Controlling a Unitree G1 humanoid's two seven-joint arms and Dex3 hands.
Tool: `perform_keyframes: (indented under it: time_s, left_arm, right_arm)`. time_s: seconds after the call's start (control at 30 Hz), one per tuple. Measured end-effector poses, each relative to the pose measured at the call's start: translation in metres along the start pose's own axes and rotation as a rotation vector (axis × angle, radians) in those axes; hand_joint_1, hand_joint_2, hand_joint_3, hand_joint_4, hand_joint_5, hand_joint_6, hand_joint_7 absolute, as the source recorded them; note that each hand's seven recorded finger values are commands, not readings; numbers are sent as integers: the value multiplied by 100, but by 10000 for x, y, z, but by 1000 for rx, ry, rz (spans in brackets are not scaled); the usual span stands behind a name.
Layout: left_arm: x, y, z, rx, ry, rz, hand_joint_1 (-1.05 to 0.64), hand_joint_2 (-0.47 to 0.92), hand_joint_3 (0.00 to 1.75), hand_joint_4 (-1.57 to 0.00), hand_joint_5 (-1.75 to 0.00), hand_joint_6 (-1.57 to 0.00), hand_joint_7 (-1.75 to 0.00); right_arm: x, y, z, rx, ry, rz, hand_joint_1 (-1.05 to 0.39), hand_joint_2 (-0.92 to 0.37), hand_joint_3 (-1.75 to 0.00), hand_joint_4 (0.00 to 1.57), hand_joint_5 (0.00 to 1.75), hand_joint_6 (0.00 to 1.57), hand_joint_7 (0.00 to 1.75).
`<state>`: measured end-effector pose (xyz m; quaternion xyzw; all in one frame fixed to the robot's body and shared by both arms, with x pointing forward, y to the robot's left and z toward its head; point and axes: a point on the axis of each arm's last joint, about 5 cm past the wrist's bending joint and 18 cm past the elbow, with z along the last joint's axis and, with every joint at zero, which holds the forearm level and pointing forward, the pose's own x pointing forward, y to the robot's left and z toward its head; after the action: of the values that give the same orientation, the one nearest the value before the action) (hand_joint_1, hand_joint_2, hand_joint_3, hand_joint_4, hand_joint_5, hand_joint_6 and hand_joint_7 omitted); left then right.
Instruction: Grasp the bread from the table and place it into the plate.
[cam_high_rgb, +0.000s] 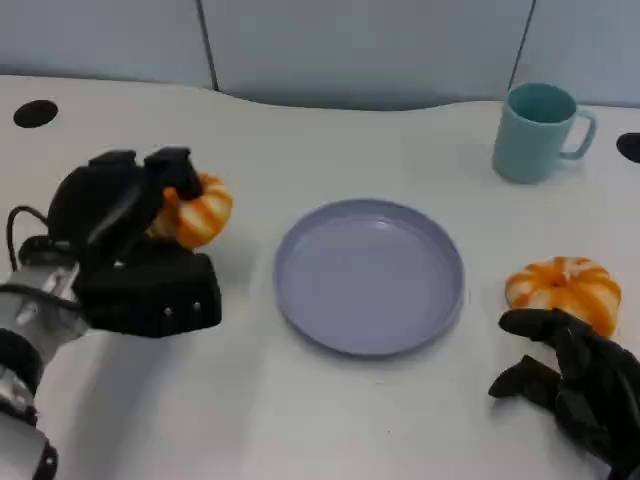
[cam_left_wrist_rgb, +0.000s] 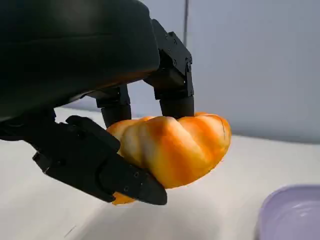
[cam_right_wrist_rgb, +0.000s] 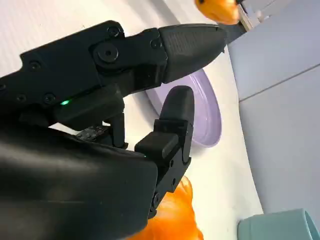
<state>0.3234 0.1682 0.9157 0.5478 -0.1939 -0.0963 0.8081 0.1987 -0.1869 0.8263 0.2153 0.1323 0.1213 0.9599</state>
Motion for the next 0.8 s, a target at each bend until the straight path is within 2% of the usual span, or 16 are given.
perform_keyframes:
  time_s: [0.1, 0.17, 0.2, 0.27, 0.37, 0.53, 0.63, 0.8]
  left_arm:
    - [132, 53, 130, 5, -85, 29, -5, 55, 89, -86, -175, -69, -175]
    - [202, 41, 245, 4, -151, 29, -7, 54, 89, -86, -175, -69, -175]
    - [229, 14, 310, 2, -180, 29, -7, 53, 89, -87, -175, -70, -175]
    - [269, -46, 432, -1, -234, 15, -5, 47, 100, -89, -175, -70, -175]
    - [303, -142, 608, -28, -303, -6, -9, 48, 104, -90, -175, -71, -175]
    - [340, -222, 799, -61, -375, -62, -18, 55, 106, -93, -175, -75, -175]
    - [363, -254, 896, -67, -408, -101, -19, 57, 103, -94, -175, -79, -168]
    - [397, -287, 1024, -60, -451, -152, -21, 58, 97, -93, -175, -77, -170]
  right_arm:
    - [9, -3, 0, 0, 0, 3, -43, -92, -26, 60, 142, 60, 97]
    - [15, -3, 1, 0, -1, 9, -43, -92, -26, 60, 142, 59, 97]
    - [15, -2, 1, -3, -1, 10, -43, -92, -26, 60, 142, 59, 97]
    - [13, 1, 0, -8, -3, 12, -43, -92, -26, 59, 142, 59, 97]
    - [12, 3, 1, -9, -2, 13, -43, -92, -26, 60, 142, 59, 98]
    - [9, 2, -1, -10, -3, 13, -44, -92, -27, 59, 143, 61, 99]
    - [5, 1, -3, -11, -6, 12, -43, -92, -27, 58, 143, 60, 99]
    - [1, 3, -4, -10, -7, 12, -44, -92, -26, 58, 142, 59, 99]
